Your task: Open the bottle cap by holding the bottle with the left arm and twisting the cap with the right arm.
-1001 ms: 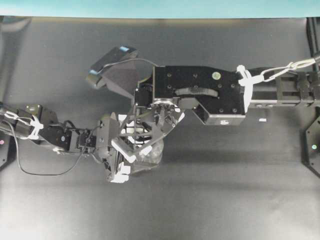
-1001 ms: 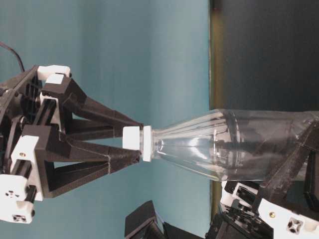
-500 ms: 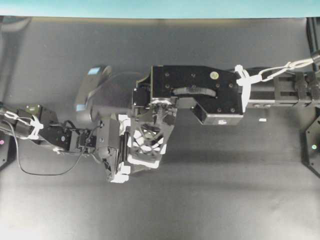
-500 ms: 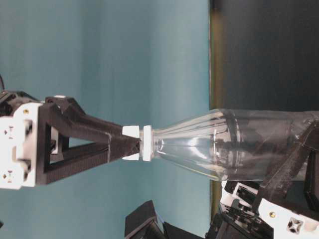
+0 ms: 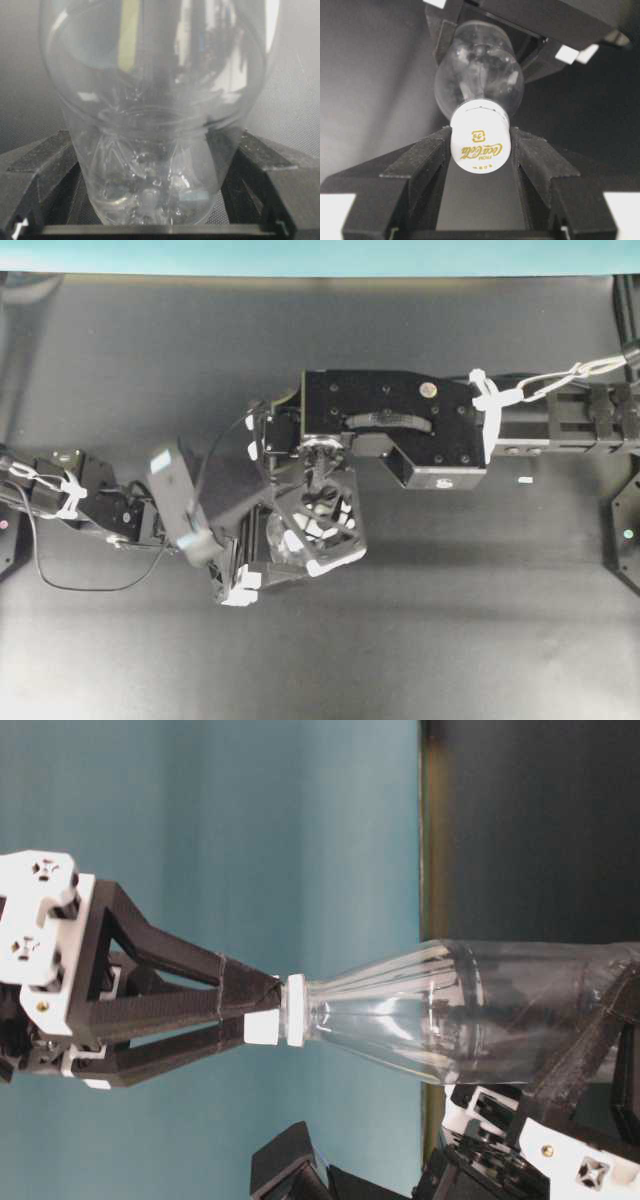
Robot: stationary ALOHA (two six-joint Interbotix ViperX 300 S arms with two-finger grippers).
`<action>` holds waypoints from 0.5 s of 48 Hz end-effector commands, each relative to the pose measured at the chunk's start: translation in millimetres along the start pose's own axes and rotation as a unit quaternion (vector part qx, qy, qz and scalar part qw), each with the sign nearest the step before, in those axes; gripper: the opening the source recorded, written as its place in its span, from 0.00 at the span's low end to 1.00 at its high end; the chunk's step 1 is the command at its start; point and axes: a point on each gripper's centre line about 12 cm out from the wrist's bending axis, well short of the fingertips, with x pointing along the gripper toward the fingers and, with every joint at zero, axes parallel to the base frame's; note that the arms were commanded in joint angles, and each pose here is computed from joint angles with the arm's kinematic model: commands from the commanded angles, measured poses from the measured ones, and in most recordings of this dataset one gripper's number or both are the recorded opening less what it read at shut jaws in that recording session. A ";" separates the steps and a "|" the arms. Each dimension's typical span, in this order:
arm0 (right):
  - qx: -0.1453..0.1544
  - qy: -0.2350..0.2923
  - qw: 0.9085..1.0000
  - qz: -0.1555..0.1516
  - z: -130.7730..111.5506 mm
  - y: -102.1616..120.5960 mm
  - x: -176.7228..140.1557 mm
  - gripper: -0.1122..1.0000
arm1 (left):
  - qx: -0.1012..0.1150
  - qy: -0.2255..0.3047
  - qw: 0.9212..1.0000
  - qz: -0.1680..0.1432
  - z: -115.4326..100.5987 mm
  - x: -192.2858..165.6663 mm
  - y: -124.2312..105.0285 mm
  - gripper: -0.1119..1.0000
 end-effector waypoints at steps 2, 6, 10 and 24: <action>-0.031 -0.015 0.999 -0.006 7.2 9.4 -9.0 0.44 | -0.001 0.013 1.000 -0.002 -5.1 0.8 -1.7 0.85; -0.032 -0.015 0.999 -0.007 7.5 9.7 -8.9 0.44 | -0.001 0.013 1.000 -0.003 -4.6 0.6 -1.7 0.85; -0.035 -0.014 0.999 -0.008 7.8 10.8 -8.4 0.44 | -0.001 0.013 1.000 -0.002 -5.1 0.8 -1.7 0.85; -0.019 -0.016 1.000 -0.009 9.2 14.0 -8.8 0.44 | -0.001 0.014 1.000 -0.002 -5.6 0.4 -1.6 0.85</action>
